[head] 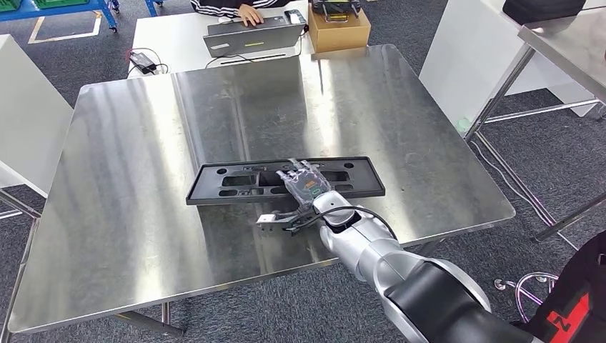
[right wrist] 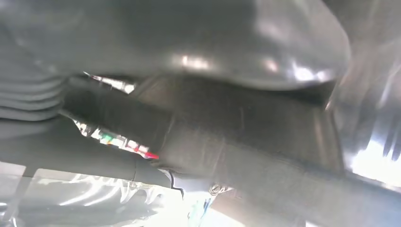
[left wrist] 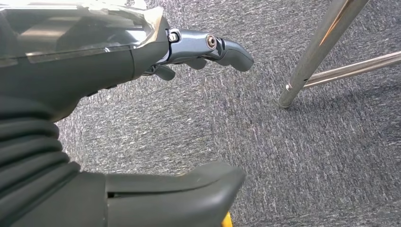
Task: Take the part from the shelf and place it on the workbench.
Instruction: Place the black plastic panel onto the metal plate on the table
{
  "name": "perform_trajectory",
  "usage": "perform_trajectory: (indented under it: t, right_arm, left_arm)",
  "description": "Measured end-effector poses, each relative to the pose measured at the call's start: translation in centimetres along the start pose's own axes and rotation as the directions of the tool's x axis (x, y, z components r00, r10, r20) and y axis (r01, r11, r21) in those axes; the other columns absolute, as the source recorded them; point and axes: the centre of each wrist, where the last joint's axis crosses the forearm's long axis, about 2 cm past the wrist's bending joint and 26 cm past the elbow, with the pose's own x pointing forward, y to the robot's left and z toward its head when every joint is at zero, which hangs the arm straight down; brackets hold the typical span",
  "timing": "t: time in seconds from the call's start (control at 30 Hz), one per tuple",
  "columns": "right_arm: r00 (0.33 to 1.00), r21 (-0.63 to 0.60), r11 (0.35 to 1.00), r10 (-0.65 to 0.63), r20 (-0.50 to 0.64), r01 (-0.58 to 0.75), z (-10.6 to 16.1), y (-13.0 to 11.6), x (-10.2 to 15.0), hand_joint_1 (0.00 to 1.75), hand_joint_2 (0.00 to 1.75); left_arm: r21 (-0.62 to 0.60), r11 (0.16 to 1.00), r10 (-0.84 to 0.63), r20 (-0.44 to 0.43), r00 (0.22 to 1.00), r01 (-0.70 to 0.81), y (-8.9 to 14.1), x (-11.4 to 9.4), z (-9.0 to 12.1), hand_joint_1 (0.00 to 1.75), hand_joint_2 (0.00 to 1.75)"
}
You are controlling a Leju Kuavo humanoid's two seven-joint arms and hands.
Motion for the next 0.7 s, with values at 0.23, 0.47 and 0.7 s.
perform_trajectory:
  t: [0.23,0.47,0.7]
  right_arm:
    - [0.998,-0.09,0.994,0.062,-0.017,-0.063,-0.7,-1.4,-0.1,0.0,0.0]
    - [0.997,-0.153,0.985,0.079,-0.013,-0.08,-1.2,-2.5,0.1,0.0,0.0]
    - [0.994,-0.326,0.941,0.105,0.024,-0.091,-2.7,-6.2,1.5,0.0,0.0]
  left_arm:
    - [0.003,1.0,0.004,-0.003,1.0,-0.004,0.0,0.0,0.0,0.0,0.0]
    - [0.005,1.0,0.004,-0.006,1.0,-0.004,0.0,-0.1,0.0,0.0,0.0]
    - [0.03,0.999,0.014,-0.016,1.0,-0.013,0.1,-0.3,0.2,0.0,0.0]
